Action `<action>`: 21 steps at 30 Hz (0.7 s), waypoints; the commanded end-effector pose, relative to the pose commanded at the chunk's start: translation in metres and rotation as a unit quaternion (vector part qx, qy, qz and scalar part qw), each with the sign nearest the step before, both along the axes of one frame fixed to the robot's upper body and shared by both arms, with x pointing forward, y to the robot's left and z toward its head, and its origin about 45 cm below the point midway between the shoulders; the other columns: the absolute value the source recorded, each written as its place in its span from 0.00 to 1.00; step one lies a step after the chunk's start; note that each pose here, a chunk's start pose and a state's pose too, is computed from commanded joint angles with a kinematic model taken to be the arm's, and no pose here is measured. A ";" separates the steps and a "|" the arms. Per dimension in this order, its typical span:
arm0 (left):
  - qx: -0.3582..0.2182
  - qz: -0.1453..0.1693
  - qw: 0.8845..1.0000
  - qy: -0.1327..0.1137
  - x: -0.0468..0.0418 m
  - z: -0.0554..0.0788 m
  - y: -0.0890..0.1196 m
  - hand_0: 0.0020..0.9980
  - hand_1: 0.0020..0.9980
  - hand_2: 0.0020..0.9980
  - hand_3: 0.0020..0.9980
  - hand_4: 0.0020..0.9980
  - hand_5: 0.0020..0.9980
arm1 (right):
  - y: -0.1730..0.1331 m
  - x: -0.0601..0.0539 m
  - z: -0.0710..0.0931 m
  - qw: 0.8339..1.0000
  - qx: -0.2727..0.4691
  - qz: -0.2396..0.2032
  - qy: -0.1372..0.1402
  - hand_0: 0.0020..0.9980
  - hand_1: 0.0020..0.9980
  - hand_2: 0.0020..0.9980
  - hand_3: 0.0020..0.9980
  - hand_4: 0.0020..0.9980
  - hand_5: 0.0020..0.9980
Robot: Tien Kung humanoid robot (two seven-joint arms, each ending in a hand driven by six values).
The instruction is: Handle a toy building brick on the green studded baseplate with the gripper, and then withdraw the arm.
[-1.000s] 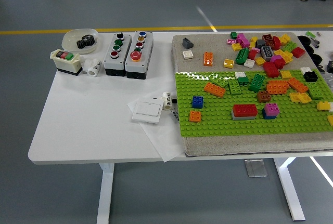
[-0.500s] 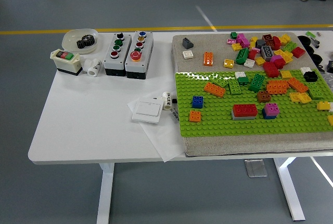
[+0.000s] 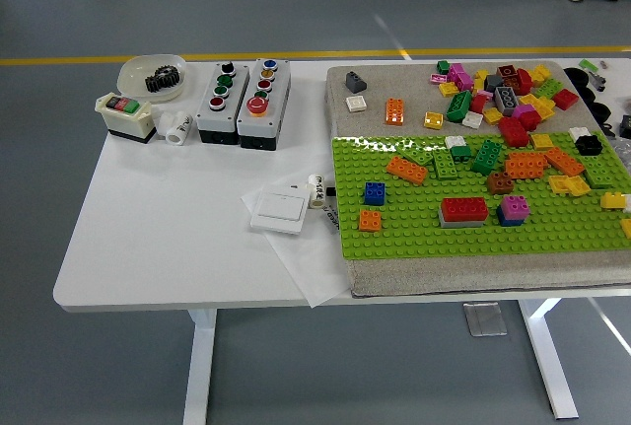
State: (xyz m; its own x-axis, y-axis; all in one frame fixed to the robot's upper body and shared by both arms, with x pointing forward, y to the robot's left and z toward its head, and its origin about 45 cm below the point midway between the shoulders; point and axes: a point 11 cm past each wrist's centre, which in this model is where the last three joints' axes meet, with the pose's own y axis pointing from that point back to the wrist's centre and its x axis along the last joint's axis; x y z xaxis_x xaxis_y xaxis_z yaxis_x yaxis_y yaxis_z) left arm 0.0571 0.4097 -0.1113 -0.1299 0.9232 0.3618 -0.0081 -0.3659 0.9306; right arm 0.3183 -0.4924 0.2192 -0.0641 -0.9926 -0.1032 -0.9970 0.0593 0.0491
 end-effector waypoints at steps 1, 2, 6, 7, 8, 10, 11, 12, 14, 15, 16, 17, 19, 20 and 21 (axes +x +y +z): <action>0.000 -0.001 1.000 0.001 -0.0005 0.000 0.000 0.77 0.81 0.80 0.69 0.78 0.65 | 0.001 -0.001 -0.001 1.000 -0.004 0.002 0.002 0.94 0.84 0.86 0.86 1.00 1.00; 0.000 -0.001 1.000 0.001 -0.0007 0.000 0.000 0.77 0.81 0.80 0.69 0.78 0.65 | 0.001 -0.001 -0.001 1.000 -0.005 0.003 0.003 0.94 0.84 0.86 0.86 1.00 1.00; 0.000 -0.003 1.000 0.002 -0.0014 0.000 0.000 0.77 0.81 0.80 0.69 0.78 0.65 | 0.008 -0.003 -0.005 1.000 -0.010 0.014 0.013 1.00 0.90 0.91 0.92 1.00 1.00; 0.000 -0.003 1.000 0.002 -0.0012 0.000 0.000 0.77 0.81 0.80 0.69 0.78 0.65 | 0.012 -0.004 -0.007 1.000 -0.009 0.017 0.014 1.00 0.90 0.91 0.92 1.00 1.00; 0.000 -0.003 1.000 0.002 -0.0010 0.000 0.000 0.77 0.81 0.80 0.69 0.78 0.65 | 0.015 -0.004 -0.007 1.000 -0.006 0.019 0.014 1.00 0.90 0.91 0.92 1.00 1.00; 0.000 -0.002 1.000 0.000 -0.0002 0.000 0.000 0.77 0.81 0.80 0.69 0.78 0.65 | 0.023 -0.003 -0.008 1.000 0.005 0.020 0.011 1.00 0.90 0.91 0.92 1.00 1.00; 0.000 -0.002 1.000 0.000 0.0001 0.000 0.000 0.77 0.81 0.80 0.69 0.78 0.65 | 0.025 -0.003 -0.009 1.000 0.011 0.019 0.009 1.00 0.90 0.91 0.92 1.00 1.00; 0.000 -0.001 1.000 -0.001 0.0008 0.000 0.000 0.77 0.80 0.80 0.69 0.78 0.65 | 0.028 -0.002 -0.008 1.000 0.014 0.013 0.001 1.00 0.98 0.96 0.96 1.00 1.00; 0.000 0.000 1.000 -0.003 0.0015 0.000 0.000 0.77 0.80 0.80 0.69 0.78 0.65 | 0.029 -0.001 -0.007 1.000 0.024 -0.009 -0.008 1.00 0.98 0.96 0.96 1.00 1.00; 0.000 0.000 1.000 -0.004 0.0018 0.000 -0.001 0.77 0.80 0.80 0.69 0.78 0.65 | 0.029 -0.001 -0.007 1.000 0.026 -0.012 -0.011 1.00 0.98 0.96 0.96 1.00 1.00; 0.000 0.001 1.000 -0.005 0.0027 0.000 -0.001 0.77 0.80 0.80 0.69 0.78 0.65 | 0.033 0.000 -0.005 0.999 0.033 -0.021 -0.018 1.00 0.98 0.96 0.96 1.00 1.00; -0.001 0.001 1.000 -0.006 0.0033 0.000 -0.001 0.77 0.80 0.80 0.69 0.78 0.65 | 0.032 0.000 -0.005 0.999 0.034 -0.037 -0.018 1.00 0.98 0.96 0.96 1.00 1.00; -0.001 0.001 1.000 -0.007 0.0043 0.000 -0.001 0.77 0.80 0.80 0.69 0.78 0.65 | 0.032 0.001 -0.006 0.998 0.035 -0.058 -0.014 1.00 0.99 0.96 0.97 1.00 1.00; -0.001 0.001 1.000 -0.007 0.0047 0.000 -0.001 0.77 0.80 0.80 0.69 0.78 0.65 | 0.034 0.001 -0.006 0.997 0.039 -0.059 -0.012 1.00 0.99 0.96 0.97 1.00 1.00; -0.001 0.001 1.000 -0.008 0.0051 0.000 -0.002 0.77 0.80 0.80 0.69 0.78 0.65 | 0.036 0.001 -0.007 0.998 0.041 -0.056 -0.010 1.00 0.99 0.96 0.97 1.00 1.00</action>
